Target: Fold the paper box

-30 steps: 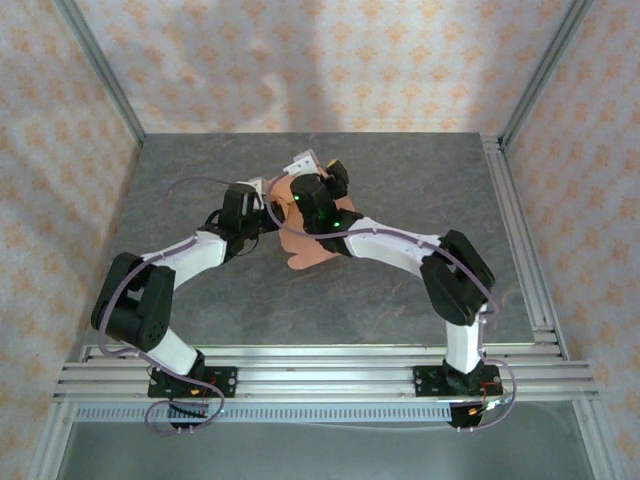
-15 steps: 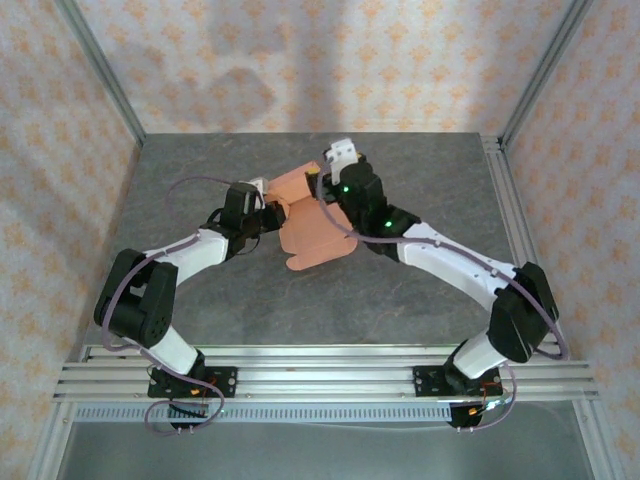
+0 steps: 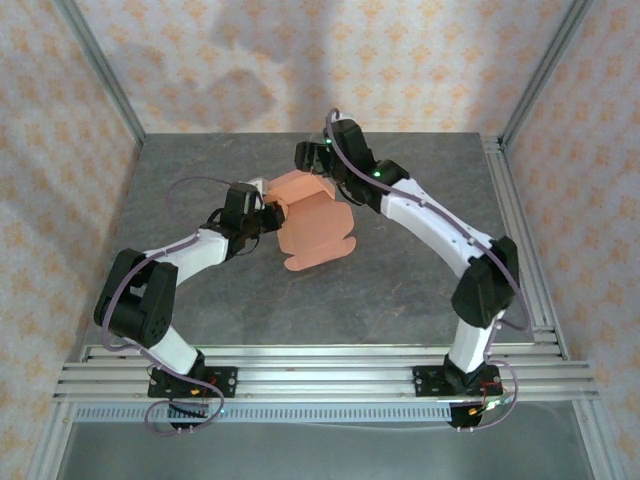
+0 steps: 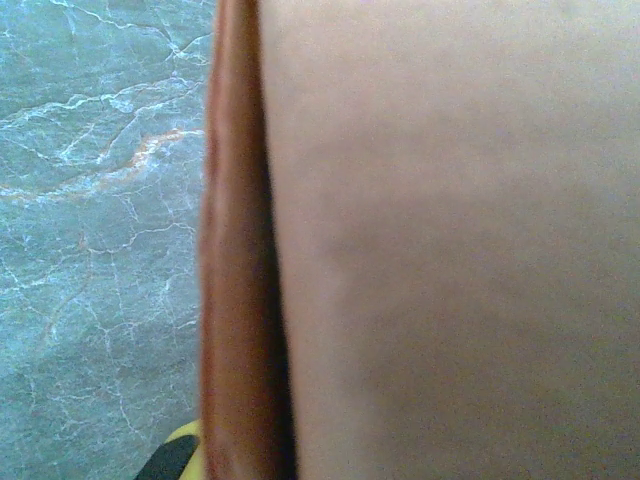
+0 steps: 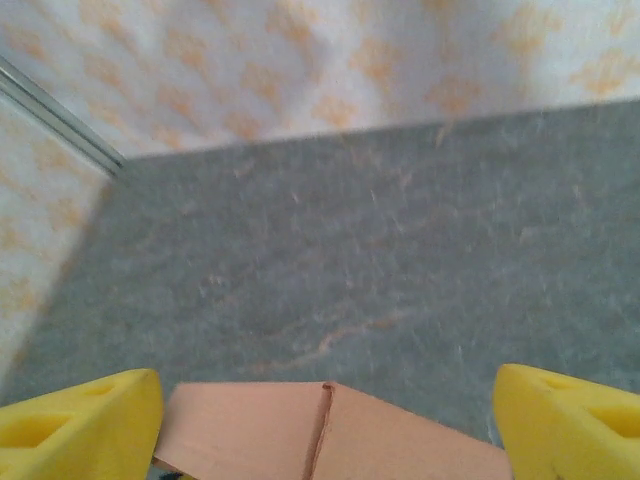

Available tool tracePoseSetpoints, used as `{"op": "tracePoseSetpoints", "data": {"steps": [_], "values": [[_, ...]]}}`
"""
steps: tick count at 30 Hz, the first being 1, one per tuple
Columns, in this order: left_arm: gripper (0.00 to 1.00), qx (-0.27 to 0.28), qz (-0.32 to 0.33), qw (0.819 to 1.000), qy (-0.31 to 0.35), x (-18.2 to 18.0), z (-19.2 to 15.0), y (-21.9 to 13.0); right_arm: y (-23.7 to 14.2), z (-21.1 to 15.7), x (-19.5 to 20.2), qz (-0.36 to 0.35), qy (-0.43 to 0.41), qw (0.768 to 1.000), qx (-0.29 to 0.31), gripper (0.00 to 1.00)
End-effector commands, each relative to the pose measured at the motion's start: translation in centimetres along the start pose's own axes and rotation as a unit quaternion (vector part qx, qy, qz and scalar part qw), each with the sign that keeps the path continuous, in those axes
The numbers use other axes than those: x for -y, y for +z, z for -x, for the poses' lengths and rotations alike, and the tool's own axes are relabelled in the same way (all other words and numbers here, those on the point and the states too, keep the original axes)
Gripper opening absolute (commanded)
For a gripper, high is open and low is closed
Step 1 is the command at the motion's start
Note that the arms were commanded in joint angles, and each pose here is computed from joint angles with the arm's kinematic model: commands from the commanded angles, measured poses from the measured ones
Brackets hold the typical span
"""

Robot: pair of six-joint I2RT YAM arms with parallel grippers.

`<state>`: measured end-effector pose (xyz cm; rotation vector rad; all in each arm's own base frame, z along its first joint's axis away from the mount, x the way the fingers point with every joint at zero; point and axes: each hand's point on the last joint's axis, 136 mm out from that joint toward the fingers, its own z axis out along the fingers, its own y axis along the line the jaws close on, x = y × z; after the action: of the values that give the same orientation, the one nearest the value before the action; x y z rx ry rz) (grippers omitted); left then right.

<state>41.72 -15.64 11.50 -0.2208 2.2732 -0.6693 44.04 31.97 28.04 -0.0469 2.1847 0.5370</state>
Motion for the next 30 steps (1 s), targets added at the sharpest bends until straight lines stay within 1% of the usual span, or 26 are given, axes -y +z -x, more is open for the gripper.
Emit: {"op": "tracePoseSetpoints", "data": {"steps": [1,3,7,9,11,12,16,19,22,24,27,30], "values": [[0.00,0.016,0.004,1.000,0.015,0.4,0.9,-0.5,0.9,-2.7,1.2,-0.026,0.027,0.997,-0.071,0.87],[0.00,0.015,0.005,1.000,0.015,0.3,0.8,-0.5,1.5,-3.1,1.6,-0.035,0.027,0.996,-0.079,0.85],[0.00,0.014,0.008,1.000,0.015,0.1,0.7,-0.5,1.5,-3.1,2.0,-0.044,0.025,0.996,-0.080,0.73],[0.00,0.013,0.009,1.000,0.013,0.1,0.7,-0.4,1.2,-2.8,2.0,-0.044,0.024,0.996,-0.074,0.64],[0.00,0.014,0.009,1.000,0.010,0.1,0.8,-0.4,0.7,-2.4,2.0,-0.044,0.020,0.997,-0.068,0.63],[0.00,0.014,0.011,1.000,0.009,0.1,0.8,-0.4,0.4,-2.1,2.0,-0.043,0.019,0.997,-0.061,0.63],[0.00,0.014,0.011,1.000,0.003,0.1,0.9,-0.2,-0.7,-0.9,1.6,-0.027,0.020,0.999,-0.037,0.79],[0.00,0.010,0.022,1.000,-0.002,-0.2,0.9,-0.1,-1.6,-0.3,1.7,-0.014,0.031,0.999,-0.021,0.87],[0.00,0.007,0.037,0.999,-0.013,-0.7,0.8,-0.1,-2.5,0.3,2.6,-0.014,0.040,0.999,-0.002,0.88],[0.00,-0.002,0.048,0.998,-0.037,-1.2,0.6,0.1,-3.3,0.6,3.4,-0.014,0.042,0.999,0.015,0.89],[0.00,-0.019,0.062,0.996,-0.066,-1.6,0.1,0.2,-4.4,0.9,5.3,-0.017,0.059,0.997,0.037,0.88],[0.00,-0.039,0.077,0.992,-0.090,-1.9,-0.4,0.0,-5.4,0.4,7.3,-0.032,0.064,0.997,0.042,0.88]]}}
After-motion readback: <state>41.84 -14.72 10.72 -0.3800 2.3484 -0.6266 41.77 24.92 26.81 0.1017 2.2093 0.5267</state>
